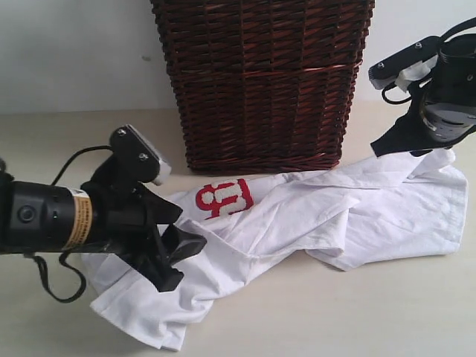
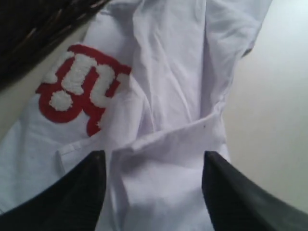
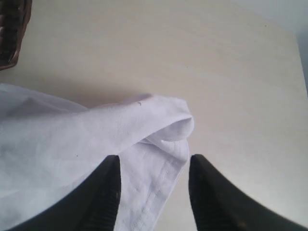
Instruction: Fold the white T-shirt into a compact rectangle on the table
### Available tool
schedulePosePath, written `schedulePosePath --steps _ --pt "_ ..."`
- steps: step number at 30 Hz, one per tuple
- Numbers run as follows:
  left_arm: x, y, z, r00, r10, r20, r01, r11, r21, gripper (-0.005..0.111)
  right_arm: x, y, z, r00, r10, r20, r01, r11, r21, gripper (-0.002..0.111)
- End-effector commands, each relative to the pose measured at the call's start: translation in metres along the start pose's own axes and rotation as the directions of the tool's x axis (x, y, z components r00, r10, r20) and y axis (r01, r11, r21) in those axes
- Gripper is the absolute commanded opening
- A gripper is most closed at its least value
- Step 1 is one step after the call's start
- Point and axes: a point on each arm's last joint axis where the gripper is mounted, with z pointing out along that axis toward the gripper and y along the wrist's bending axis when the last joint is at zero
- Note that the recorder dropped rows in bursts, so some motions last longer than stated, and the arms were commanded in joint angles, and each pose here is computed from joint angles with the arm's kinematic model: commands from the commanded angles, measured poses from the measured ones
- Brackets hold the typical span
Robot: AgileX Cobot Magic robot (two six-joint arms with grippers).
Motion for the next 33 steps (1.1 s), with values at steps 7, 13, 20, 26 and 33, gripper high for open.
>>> schedulePosePath --steps 7,13,20,26,33 --pt "-0.006 0.004 0.031 0.995 0.090 -0.030 -0.087 0.993 0.074 0.021 -0.002 -0.002 0.000 1.000 -0.009 0.002 0.009 1.000 -0.005 0.045" --pt "-0.007 -0.008 0.022 0.980 0.200 -0.025 -0.191 0.962 0.195 0.000 -0.002 -0.002 0.000 1.000 -0.009 0.006 0.009 1.000 -0.011 0.045" --pt "-0.034 -0.027 -0.029 0.983 0.164 0.084 -0.181 0.941 0.285 0.000 -0.002 -0.002 0.000 1.000 -0.011 0.006 0.011 1.000 -0.011 0.045" --pt "-0.019 -0.069 -0.057 0.989 0.102 0.104 -0.141 0.844 0.518 0.000 -0.002 -0.002 0.000 1.000 -0.017 0.008 0.017 1.000 -0.009 0.045" --pt "0.027 -0.113 -0.058 0.987 0.158 -0.020 -0.108 0.756 0.646 0.000 -0.002 -0.002 0.000 1.000 -0.017 0.008 0.017 1.000 -0.009 0.045"
